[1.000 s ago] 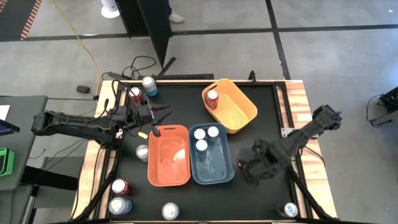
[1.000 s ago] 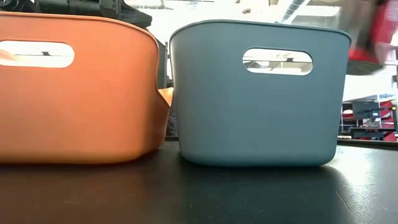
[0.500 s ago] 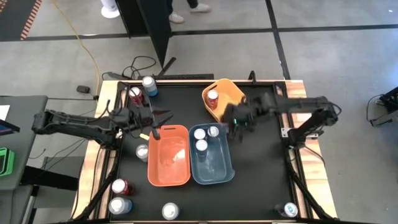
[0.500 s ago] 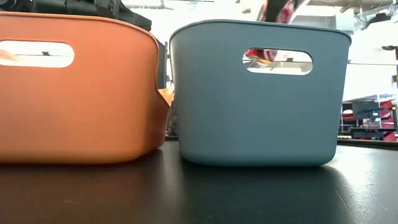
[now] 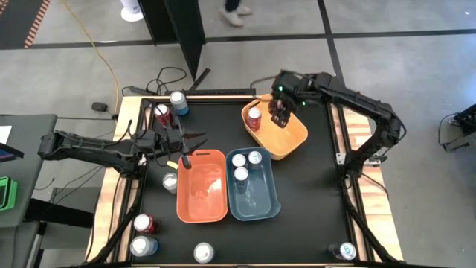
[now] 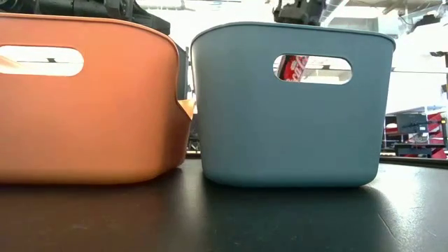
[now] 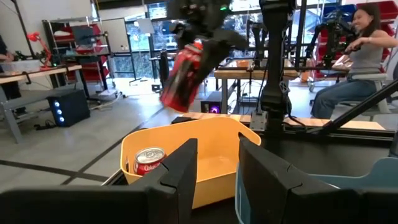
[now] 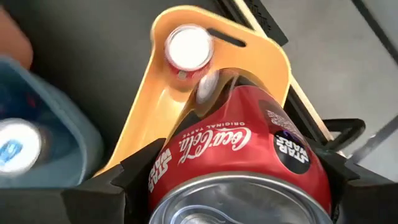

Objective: Sort soda cans
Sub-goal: Put the bottom right red soda can into the yellow bin

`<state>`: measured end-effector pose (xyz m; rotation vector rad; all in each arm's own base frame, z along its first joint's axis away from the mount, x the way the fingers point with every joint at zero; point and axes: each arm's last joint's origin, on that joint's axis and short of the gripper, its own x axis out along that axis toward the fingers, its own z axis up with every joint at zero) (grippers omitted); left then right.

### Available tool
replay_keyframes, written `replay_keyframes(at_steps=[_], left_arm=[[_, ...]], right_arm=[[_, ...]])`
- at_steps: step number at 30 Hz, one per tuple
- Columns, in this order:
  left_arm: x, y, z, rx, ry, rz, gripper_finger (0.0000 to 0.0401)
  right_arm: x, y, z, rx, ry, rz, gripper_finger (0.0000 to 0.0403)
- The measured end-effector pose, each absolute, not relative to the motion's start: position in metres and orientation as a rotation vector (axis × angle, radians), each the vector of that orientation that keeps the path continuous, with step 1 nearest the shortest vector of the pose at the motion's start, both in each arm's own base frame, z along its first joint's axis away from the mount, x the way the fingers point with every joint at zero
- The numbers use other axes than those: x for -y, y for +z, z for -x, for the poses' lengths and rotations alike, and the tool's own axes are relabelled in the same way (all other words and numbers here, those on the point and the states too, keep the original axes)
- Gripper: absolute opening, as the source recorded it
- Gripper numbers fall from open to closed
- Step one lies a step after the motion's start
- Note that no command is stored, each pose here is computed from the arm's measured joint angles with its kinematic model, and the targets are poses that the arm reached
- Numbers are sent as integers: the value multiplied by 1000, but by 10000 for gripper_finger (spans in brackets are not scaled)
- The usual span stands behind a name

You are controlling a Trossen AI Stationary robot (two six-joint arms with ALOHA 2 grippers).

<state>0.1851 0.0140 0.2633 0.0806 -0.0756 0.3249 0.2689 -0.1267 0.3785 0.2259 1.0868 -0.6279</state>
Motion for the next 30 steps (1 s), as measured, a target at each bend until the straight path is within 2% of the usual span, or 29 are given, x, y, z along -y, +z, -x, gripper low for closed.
replay_keyframes(at_steps=[7,16,30], left_arm=[[-14,263,-185,75,325,-81,114],[-14,263,-185,72,326,-89,114],[-14,263,-185,72,326,-89,114]], right_arm=[[168,356,-276,-1119,-626,-312,296],[209,311,-306,-1231,-610,-374,296],[238,264,-339,-1399,-577,-404,295]])
